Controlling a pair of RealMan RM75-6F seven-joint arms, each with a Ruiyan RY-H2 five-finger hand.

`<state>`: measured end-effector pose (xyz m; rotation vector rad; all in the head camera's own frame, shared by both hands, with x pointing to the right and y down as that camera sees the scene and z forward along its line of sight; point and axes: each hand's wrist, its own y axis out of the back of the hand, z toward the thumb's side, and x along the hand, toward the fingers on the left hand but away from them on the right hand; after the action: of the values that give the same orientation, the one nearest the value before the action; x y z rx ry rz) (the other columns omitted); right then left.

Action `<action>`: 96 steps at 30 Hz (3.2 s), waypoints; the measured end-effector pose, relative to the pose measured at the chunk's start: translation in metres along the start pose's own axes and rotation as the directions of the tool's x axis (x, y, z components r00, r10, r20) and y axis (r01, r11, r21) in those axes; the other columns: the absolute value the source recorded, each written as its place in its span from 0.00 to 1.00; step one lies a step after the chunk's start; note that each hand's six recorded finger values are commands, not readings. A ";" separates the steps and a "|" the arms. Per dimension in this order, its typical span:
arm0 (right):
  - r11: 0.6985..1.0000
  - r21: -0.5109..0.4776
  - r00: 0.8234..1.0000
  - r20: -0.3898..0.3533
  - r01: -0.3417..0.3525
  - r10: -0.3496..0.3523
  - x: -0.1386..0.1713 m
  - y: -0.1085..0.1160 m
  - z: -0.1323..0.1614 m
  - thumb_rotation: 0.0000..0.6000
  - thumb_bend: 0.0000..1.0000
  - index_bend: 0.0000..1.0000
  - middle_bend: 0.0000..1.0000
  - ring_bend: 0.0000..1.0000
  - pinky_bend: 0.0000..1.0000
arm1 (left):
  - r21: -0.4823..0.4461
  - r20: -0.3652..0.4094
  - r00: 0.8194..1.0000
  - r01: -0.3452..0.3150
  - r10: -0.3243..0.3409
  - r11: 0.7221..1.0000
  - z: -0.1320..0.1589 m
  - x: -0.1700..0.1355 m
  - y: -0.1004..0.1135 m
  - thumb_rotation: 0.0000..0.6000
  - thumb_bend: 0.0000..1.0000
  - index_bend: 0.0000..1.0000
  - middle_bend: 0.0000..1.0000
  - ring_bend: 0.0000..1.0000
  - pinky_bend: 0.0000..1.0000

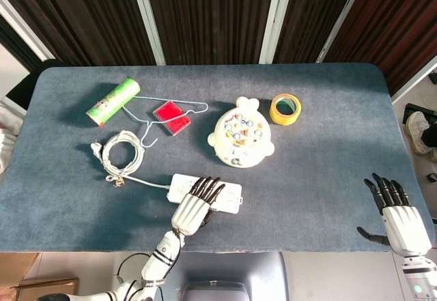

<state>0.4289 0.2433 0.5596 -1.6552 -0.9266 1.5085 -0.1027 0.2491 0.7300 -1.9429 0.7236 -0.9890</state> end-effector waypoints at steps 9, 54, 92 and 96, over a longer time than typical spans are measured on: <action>1.000 -0.014 1.000 -0.003 0.003 -0.003 0.001 0.003 -0.001 1.00 0.23 0.00 0.08 0.00 0.00 | -0.013 0.019 1.000 0.022 -0.022 1.000 0.016 0.004 -0.006 1.00 0.40 0.00 0.01 0.00 0.12; 0.978 0.129 0.749 -0.630 -0.163 0.208 -0.046 -0.096 0.151 1.00 0.72 0.03 0.10 0.00 0.00 | -0.011 -0.005 0.999 -0.039 0.039 0.999 0.011 0.008 0.001 1.00 0.54 0.35 0.47 0.42 0.46; 0.936 0.143 0.654 -0.681 -0.323 0.330 -0.085 -0.163 0.224 1.00 0.84 0.00 0.10 0.00 0.00 | -0.040 -0.004 0.998 -0.058 0.058 0.998 0.012 0.005 0.009 1.00 0.53 0.35 0.47 0.42 0.46; 0.931 0.149 0.658 -0.670 -0.333 0.343 -0.085 -0.164 0.225 1.00 0.84 0.00 0.10 0.00 0.00 | -0.044 0.000 0.998 -0.067 0.067 0.997 0.012 0.004 0.011 1.00 0.53 0.35 0.47 0.42 0.45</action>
<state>0.1917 0.2582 0.7271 -2.2333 -0.1909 0.9390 -0.0917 0.2453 0.7178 -1.9436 0.8111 -0.9380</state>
